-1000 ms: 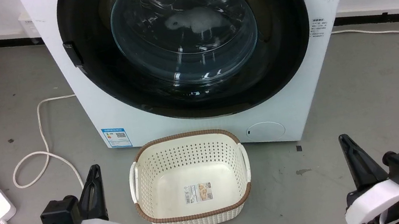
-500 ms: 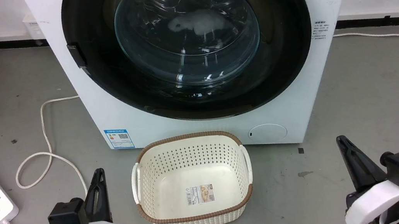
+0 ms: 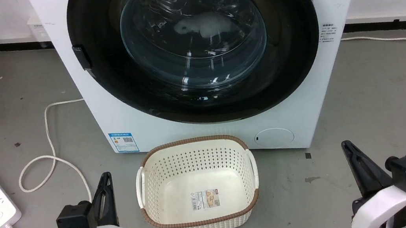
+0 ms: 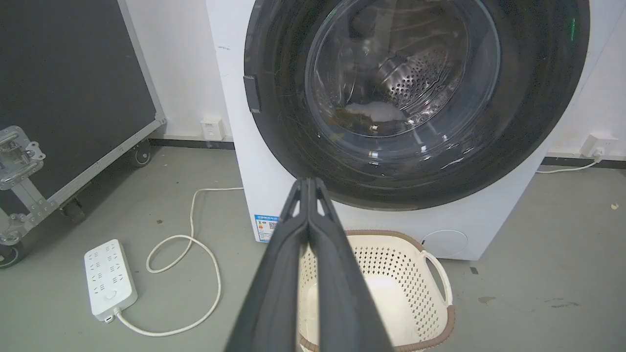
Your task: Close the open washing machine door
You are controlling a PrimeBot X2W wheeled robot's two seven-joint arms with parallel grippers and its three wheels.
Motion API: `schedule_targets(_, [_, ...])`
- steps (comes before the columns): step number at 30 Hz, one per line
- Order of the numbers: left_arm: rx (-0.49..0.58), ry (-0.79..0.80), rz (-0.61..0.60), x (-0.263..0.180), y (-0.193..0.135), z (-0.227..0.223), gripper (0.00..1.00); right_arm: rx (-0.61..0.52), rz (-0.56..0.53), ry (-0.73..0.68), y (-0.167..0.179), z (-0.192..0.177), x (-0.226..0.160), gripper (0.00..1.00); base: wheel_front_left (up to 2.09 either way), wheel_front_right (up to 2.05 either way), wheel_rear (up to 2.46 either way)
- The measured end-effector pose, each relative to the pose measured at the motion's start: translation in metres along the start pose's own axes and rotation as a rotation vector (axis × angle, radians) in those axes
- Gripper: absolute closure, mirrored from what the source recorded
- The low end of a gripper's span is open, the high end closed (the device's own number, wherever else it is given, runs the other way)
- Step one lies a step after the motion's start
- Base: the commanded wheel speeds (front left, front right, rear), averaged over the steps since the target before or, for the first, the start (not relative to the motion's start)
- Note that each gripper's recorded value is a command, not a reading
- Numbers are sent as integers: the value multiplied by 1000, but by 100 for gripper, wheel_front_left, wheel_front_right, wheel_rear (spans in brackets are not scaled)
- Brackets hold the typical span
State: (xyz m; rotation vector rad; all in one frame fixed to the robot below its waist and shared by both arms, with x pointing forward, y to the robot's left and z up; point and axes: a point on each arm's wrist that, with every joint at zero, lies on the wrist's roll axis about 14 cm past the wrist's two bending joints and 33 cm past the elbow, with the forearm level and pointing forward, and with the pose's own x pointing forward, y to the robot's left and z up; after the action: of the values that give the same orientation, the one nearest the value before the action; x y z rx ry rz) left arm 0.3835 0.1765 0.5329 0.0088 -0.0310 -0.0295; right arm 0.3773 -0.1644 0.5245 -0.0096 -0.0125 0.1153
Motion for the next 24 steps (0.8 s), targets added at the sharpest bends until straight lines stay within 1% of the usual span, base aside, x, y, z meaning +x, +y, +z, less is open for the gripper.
schedule_targets(24, [40, 23, 22, -8, -1, -1, 100, -30, 17, 4, 6, 7, -1, 100, 0, 0, 0])
